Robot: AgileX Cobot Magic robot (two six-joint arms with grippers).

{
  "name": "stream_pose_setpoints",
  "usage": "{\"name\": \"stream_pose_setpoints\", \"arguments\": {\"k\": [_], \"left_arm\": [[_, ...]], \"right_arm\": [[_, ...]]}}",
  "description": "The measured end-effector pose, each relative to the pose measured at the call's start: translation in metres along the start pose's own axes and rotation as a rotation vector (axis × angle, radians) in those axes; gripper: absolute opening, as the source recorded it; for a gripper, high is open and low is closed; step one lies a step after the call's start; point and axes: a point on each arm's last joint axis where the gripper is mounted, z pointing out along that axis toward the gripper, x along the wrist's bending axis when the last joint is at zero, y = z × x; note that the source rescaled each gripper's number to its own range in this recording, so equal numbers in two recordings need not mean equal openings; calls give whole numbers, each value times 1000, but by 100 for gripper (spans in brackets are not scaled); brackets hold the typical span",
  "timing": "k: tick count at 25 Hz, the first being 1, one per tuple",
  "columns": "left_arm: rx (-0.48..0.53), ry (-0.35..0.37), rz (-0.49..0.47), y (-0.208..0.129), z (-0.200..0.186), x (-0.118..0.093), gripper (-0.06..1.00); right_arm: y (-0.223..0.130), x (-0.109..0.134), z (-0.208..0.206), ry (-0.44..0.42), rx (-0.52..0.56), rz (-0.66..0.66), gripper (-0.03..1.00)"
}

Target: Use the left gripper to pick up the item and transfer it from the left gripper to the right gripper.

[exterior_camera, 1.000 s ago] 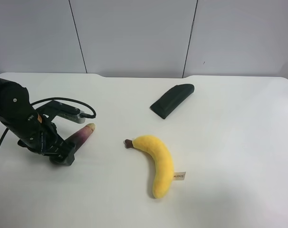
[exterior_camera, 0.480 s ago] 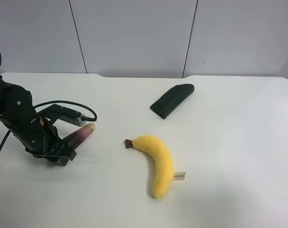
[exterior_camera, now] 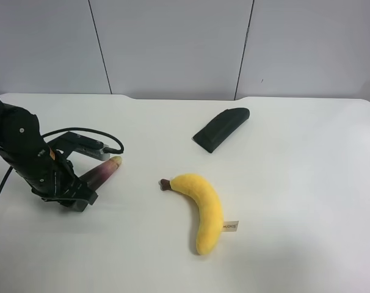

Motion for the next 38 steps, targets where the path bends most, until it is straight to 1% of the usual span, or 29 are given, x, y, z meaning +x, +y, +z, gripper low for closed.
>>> {"name": "stream_pose_setpoints", "arguments": {"k": [6,11,15,21,23,29,33,38], "left_arm": [[-44,0,14,4,-45,0,0],[-25,-4,91,11,-89,-1,0],[-15,-8,122,15,-121,-1,0],[14,-48,177,8,-147,-6,0],[9,-55,224,5,-154,-13,0],[-8,-77,393,-3,-166,-47,0],[-49,-102,533,-8,-173,-71,0],[-116,-127,646,-11,-177,-95,0]], "right_arm": [[0,0,0,0,0,0,100],[0,0,0,0,0,0,100],[0,0,0,0,0,0,100],[0,0,0,0,0,0,100],[0,0,0,0,0,0,100],[0,0,0,0,0,0,100],[0,0,0,0,0,0,100],[0,0,0,0,0,0,100]]}}
